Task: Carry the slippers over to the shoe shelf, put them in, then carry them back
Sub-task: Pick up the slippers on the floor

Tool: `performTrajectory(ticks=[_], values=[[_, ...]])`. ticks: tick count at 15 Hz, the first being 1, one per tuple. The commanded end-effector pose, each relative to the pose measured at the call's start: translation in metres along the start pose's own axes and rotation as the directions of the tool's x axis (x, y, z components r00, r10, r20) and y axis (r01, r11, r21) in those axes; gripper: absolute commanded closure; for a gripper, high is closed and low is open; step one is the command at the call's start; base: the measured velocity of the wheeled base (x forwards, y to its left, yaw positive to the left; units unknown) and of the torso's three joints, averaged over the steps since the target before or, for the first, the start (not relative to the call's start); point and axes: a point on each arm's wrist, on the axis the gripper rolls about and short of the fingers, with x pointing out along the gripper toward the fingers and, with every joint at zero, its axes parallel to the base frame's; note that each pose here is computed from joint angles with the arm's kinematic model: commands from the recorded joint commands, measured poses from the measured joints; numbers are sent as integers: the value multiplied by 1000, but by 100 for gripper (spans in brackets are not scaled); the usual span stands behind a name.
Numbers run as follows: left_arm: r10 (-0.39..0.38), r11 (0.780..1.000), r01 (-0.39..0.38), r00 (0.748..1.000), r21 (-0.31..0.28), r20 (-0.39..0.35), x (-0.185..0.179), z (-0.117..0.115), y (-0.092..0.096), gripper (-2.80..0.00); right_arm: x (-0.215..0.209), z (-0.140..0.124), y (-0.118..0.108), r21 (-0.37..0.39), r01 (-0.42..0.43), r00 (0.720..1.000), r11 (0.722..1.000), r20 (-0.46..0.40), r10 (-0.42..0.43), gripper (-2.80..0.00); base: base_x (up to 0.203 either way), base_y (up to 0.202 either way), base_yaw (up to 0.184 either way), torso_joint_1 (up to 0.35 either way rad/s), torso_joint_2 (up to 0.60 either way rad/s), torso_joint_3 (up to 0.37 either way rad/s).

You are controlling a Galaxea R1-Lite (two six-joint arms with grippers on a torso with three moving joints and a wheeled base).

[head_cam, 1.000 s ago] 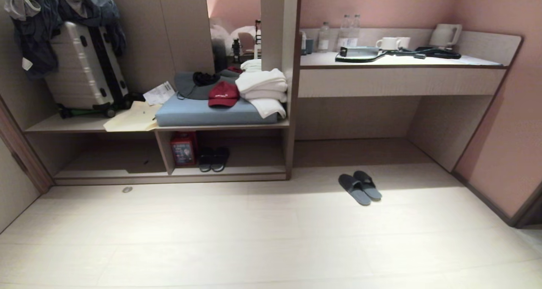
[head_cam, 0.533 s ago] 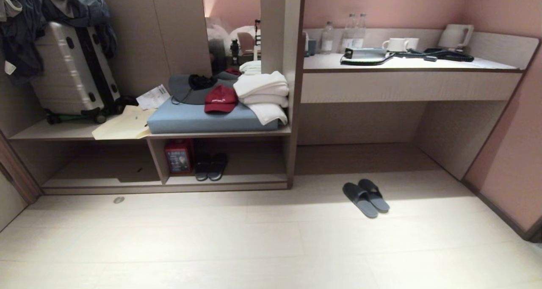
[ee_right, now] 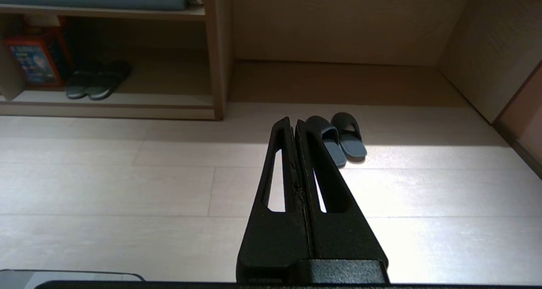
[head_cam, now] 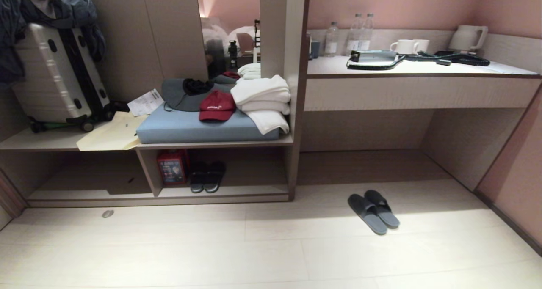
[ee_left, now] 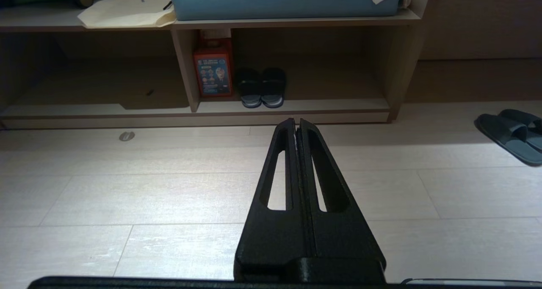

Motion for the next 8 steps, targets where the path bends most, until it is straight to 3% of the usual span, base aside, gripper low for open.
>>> performTrajectory(ticks=[1,8], values=[[1,1000,-1,1000,0,0,0,0,0,0,0,0,0,0,-1,1000,1000,1,1,0,198,0,-3,2,6,2],[1,1000,-1,1000,0,0,0,0,0,0,0,-1,0,0,0,1000,1000,-2,0,0,195,0,0,3,1,2]])
